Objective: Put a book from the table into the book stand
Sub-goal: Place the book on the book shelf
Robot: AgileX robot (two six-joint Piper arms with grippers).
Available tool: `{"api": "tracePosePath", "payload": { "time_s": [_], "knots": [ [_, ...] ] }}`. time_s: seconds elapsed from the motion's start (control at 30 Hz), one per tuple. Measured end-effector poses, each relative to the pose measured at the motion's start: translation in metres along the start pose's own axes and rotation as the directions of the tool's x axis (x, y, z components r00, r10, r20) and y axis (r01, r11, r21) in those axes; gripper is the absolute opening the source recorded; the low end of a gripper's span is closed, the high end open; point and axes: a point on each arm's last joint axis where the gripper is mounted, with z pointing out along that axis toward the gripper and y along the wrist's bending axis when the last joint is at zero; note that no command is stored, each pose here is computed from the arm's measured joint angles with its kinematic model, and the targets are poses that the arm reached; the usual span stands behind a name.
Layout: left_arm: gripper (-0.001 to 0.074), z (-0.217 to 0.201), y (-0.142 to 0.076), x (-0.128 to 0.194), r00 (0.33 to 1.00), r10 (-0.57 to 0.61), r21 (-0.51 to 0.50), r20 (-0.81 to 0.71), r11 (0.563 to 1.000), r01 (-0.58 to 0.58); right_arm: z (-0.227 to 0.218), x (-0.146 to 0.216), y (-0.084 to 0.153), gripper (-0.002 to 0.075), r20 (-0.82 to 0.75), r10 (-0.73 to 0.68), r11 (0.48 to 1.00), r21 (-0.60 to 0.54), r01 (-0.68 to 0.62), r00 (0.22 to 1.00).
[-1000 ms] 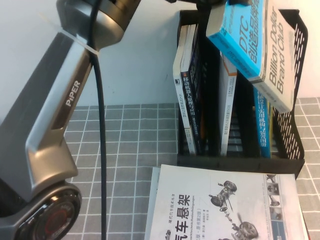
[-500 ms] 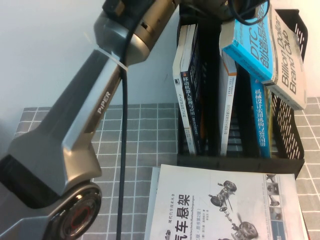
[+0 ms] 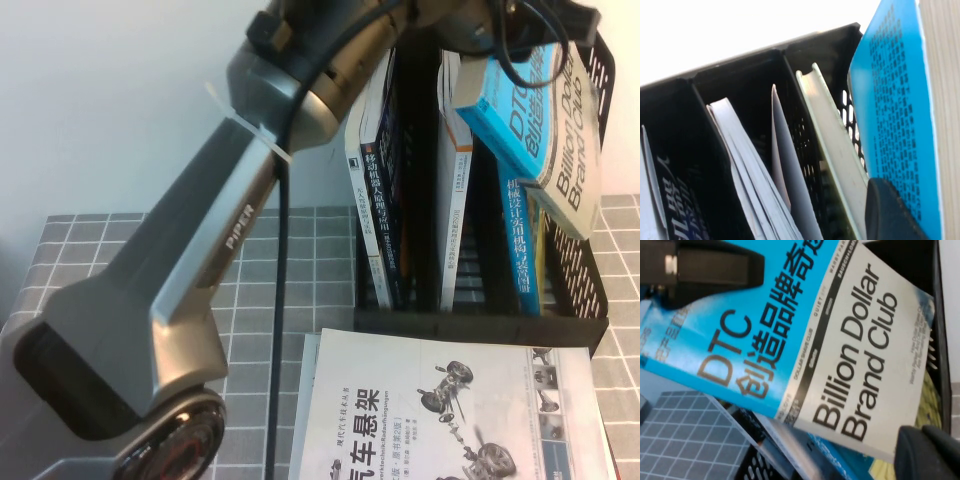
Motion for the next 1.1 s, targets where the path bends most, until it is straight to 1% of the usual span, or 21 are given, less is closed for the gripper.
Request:
{"api": "tracePosePath", "payload": {
  "time_s": [0.07, 0.2, 0.27, 0.37, 0.43, 0.53, 0.7, 0.87, 1.0, 1.1],
  "knots": [
    [0.0188, 0.001, -0.003, 0.002, 1.000, 0.020, -0.007, -0.004, 1.000, -0.020, 0.014, 0.001, -0.008, -0.0003, 0.006, 0.025, 1.000, -0.019, -0.024, 1.000],
    [0.0188, 0.001, -0.004, 0.002, 1.000, 0.018, -0.016, -0.005, 1.000, -0.018, 0.049, 0.007, -0.035, -0.0003, 0.017, 0.077, 0.997, -0.005, -0.077, 0.997],
    [0.0188, 0.002, -0.004, 0.003, 1.000, 0.004, -0.017, -0.005, 1.000, -0.004, 0.069, 0.013, -0.049, -0.0003, 0.000, 0.087, 0.996, 0.001, -0.087, 0.996],
    [0.0188, 0.006, -0.005, 0.005, 1.000, -0.010, -0.021, -0.011, 1.000, 0.010, 0.099, 0.016, -0.062, -0.0003, -0.041, 0.090, 0.996, -0.017, -0.091, 0.995],
    [0.0188, 0.011, -0.005, 0.007, 1.000, -0.013, -0.021, -0.012, 1.000, 0.013, 0.118, 0.018, -0.063, -0.0003, -0.070, 0.089, 0.995, -0.042, -0.092, 0.994],
    [0.0188, 0.020, -0.006, 0.012, 1.000, -0.016, -0.014, -0.016, 1.000, 0.016, 0.147, 0.025, -0.056, -0.0003, -0.118, 0.049, 0.994, -0.088, -0.060, 0.992],
    [0.0187, 0.030, -0.008, 0.017, 0.999, -0.038, -0.009, -0.013, 0.999, 0.038, 0.178, 0.029, -0.044, -0.0003, -0.148, 0.007, 0.995, -0.095, -0.021, 0.989],
    [0.0187, 0.032, -0.007, 0.016, 0.999, -0.048, -0.009, -0.002, 0.999, 0.048, 0.199, 0.033, -0.050, -0.0003, -0.162, 0.023, 0.998, -0.062, -0.034, 0.986],
    [0.0187, 0.035, -0.006, 0.018, 0.997, -0.072, -0.020, -0.004, 0.997, 0.071, 0.200, 0.033, -0.053, -0.0003, -0.161, 0.034, 0.999, -0.006, -0.035, 0.986],
    [0.0187, 0.035, -0.006, 0.018, 0.995, -0.095, -0.020, -0.004, 0.995, 0.095, 0.197, 0.028, -0.051, -0.0003, -0.145, 0.024, 0.999, 0.028, -0.020, 0.989]
  ]
}}
